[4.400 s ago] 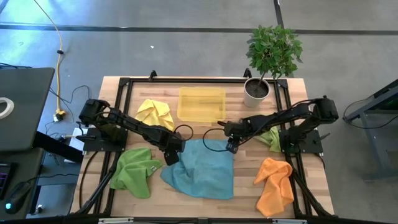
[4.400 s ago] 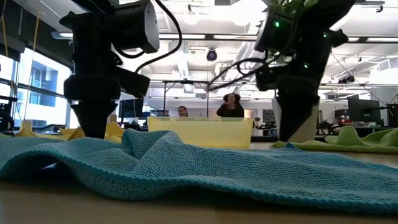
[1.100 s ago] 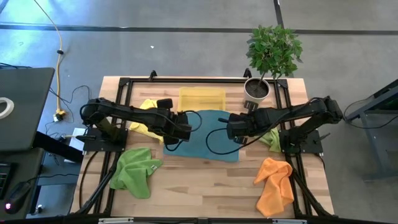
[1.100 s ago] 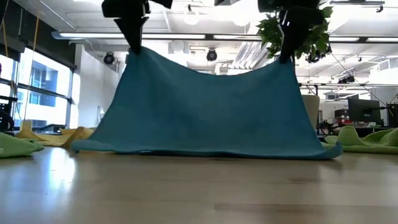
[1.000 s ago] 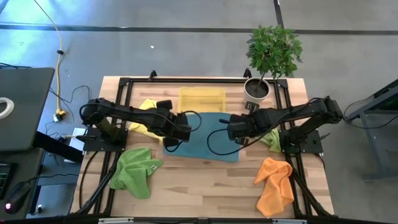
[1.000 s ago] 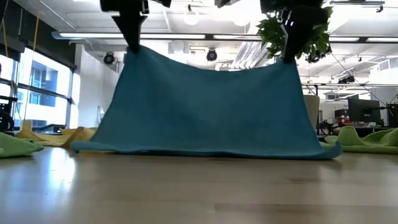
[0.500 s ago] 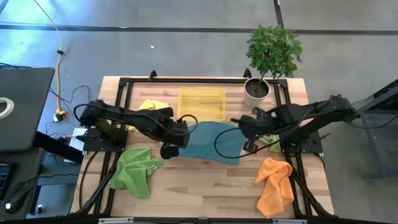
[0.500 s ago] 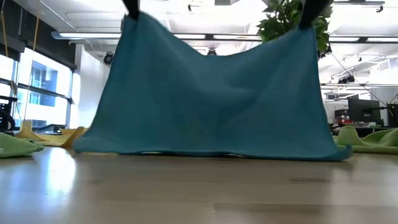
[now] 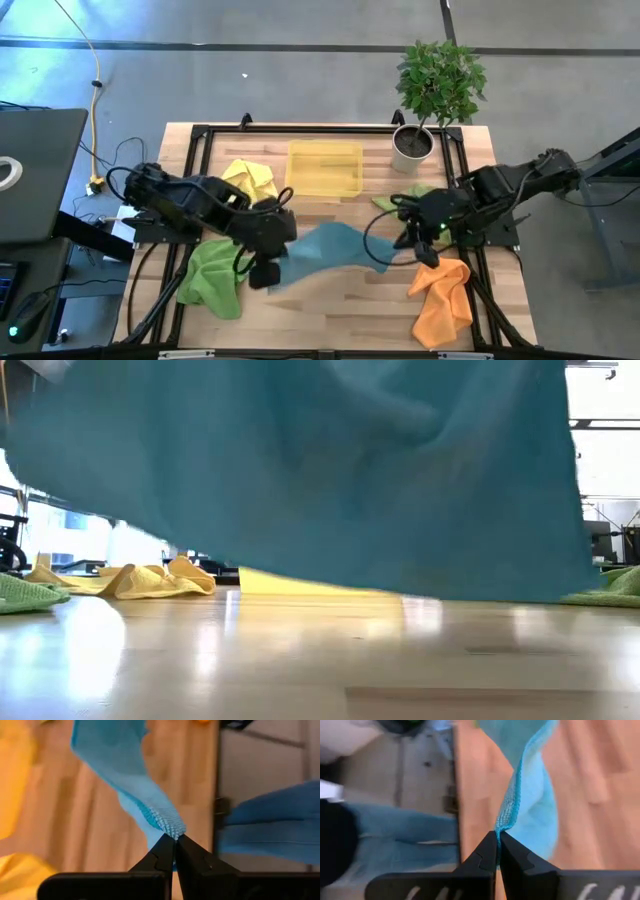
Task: Fold microfiber towels
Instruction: Fold the blue microfiber cloth
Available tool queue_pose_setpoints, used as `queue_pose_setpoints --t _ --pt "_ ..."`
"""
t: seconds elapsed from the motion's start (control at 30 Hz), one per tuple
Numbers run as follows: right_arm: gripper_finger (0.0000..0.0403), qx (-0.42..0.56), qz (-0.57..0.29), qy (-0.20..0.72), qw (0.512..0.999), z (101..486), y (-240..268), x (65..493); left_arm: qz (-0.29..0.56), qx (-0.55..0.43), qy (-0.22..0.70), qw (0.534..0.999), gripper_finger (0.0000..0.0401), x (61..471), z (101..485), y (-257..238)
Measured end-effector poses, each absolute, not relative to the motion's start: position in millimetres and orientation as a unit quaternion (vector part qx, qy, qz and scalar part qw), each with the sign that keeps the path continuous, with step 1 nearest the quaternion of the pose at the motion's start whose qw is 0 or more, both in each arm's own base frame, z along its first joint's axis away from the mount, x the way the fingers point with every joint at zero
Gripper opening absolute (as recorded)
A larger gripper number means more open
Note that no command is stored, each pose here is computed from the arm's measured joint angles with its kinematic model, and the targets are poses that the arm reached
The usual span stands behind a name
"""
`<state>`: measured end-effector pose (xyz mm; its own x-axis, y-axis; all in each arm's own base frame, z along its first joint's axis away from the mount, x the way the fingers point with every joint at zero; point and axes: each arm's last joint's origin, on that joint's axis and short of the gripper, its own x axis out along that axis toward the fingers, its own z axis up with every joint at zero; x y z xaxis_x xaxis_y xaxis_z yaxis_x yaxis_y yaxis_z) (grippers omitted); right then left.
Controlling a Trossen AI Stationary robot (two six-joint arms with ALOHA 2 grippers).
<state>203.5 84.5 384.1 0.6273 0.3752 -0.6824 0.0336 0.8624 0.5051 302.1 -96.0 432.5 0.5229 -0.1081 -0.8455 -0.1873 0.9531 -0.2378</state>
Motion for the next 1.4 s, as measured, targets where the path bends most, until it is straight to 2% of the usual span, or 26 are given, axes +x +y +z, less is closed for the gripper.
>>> queue_pose_setpoints --t 0.13,0.3,0.47,0.73,1.0,1.17,1.4 --pt "0.0 0.218 0.131 0.413 0.874 385.7 92.2 201.8 0.007 -0.133 0.476 0.869 0.0003 298.1 437.6 -105.6" --pt "0.0 0.18 0.072 0.437 0.878 378.2 87.9 197.6 0.057 -0.113 0.514 0.848 0.0003 293.3 427.0 -102.2" --pt "0.0 0.129 -0.003 0.482 0.866 363.2 85.2 199.8 0.099 -0.098 0.578 0.804 0.0003 298.0 391.4 -100.0" --pt "0.0 -0.005 -0.055 0.525 0.849 334.1 87.2 228.9 0.183 -0.037 0.656 0.732 0.0003 301.7 322.5 -82.1" --pt "0.0 -0.089 -0.192 0.573 0.792 305.3 57.1 255.4 0.254 -0.01 0.699 0.668 0.0003 294.6 271.7 -58.0" --pt "0.0 -0.118 -0.203 0.601 0.764 288.0 45.7 272.1 0.278 0.013 0.7 0.658 0.0003 290.7 253.3 -54.1" --pt "0.0 -0.165 -0.189 0.628 0.737 264.8 41.4 284.1 0.272 0.017 0.666 0.694 0.0003 295.9 244.6 -64.8"
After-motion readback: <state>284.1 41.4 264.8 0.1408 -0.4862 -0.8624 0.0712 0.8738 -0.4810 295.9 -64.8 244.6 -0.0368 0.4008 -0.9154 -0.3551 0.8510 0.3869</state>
